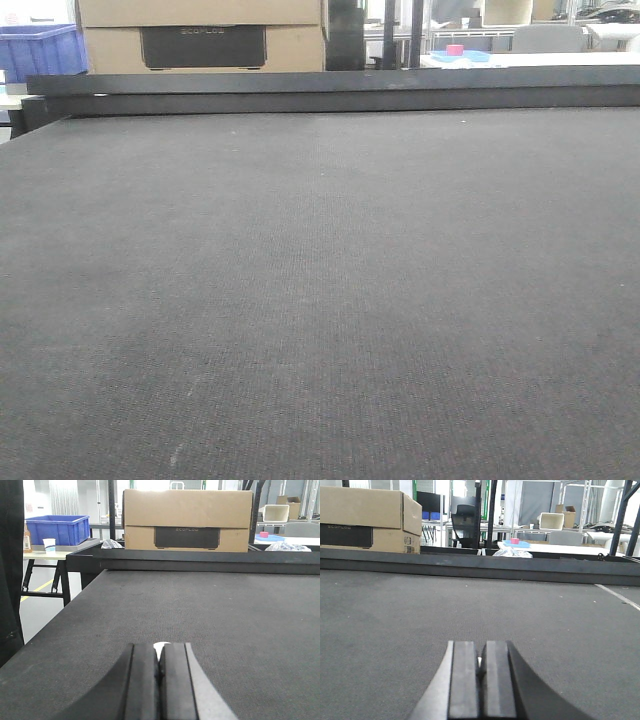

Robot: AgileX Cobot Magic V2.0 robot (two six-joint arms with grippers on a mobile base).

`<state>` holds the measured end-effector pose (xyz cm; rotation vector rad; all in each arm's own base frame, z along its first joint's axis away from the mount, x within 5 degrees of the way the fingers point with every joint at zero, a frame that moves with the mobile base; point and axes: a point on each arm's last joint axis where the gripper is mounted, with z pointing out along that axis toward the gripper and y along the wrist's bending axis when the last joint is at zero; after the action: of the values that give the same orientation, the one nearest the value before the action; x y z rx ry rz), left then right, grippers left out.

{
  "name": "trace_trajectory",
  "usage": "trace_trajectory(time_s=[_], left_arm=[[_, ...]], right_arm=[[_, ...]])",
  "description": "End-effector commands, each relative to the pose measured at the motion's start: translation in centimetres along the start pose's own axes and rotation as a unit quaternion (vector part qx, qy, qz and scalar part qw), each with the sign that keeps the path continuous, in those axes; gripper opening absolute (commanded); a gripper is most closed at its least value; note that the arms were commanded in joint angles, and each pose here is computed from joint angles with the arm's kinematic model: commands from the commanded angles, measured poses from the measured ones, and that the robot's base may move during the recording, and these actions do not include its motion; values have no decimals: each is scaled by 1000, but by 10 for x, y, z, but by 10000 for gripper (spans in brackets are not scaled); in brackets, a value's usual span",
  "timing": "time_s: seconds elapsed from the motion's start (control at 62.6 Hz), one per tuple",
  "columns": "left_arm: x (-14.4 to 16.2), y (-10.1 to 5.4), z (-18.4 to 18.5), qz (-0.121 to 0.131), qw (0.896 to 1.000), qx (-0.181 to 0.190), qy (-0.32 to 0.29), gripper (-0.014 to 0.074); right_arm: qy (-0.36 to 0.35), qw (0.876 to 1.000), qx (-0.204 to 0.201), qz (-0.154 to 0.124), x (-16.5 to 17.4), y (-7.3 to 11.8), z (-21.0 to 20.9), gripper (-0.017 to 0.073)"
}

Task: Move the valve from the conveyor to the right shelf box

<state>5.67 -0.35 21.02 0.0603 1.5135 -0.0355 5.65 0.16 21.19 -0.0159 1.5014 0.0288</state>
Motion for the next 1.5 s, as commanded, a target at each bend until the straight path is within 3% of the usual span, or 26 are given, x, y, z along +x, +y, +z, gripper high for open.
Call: trace_trajectory(time_s=[0.0, 0.719, 0.863, 1.007, 1.119, 1.279, 1.406, 1.486], left_arm=[[-2, 0, 0, -2, 1000, 3, -11, -111], [-2, 0, 0, -2, 1000, 3, -11, -111], [-5, 0, -1, 1, 1000, 4, -28, -111], [-35, 1, -6, 9, 1000, -2, -13, -111], [-67, 4, -12, 35, 999, -13, 3, -111], [-103, 6, 3, 35, 995, -19, 92, -111], [-131, 8, 28, 33, 987, -22, 156, -111], [-143, 8, 49, 31, 979, -22, 199, -111]], right_arm=[[-13, 1000, 3, -4, -2, 0, 0, -167], [-13, 1000, 3, -4, -2, 0, 0, -167], [-44, 999, 5, -4, -8, -1, -1, -167], [-68, 998, 5, 3, -21, -1, -2, -167], [-34, 999, -2, 6, -48, 1, -9, -167], [51, 999, -10, 5, -76, 3, -6, -167], [130, 991, -14, 5, -86, 4, 8, -167], [196, 980, -16, 6, -89, 4, 21, -167]])
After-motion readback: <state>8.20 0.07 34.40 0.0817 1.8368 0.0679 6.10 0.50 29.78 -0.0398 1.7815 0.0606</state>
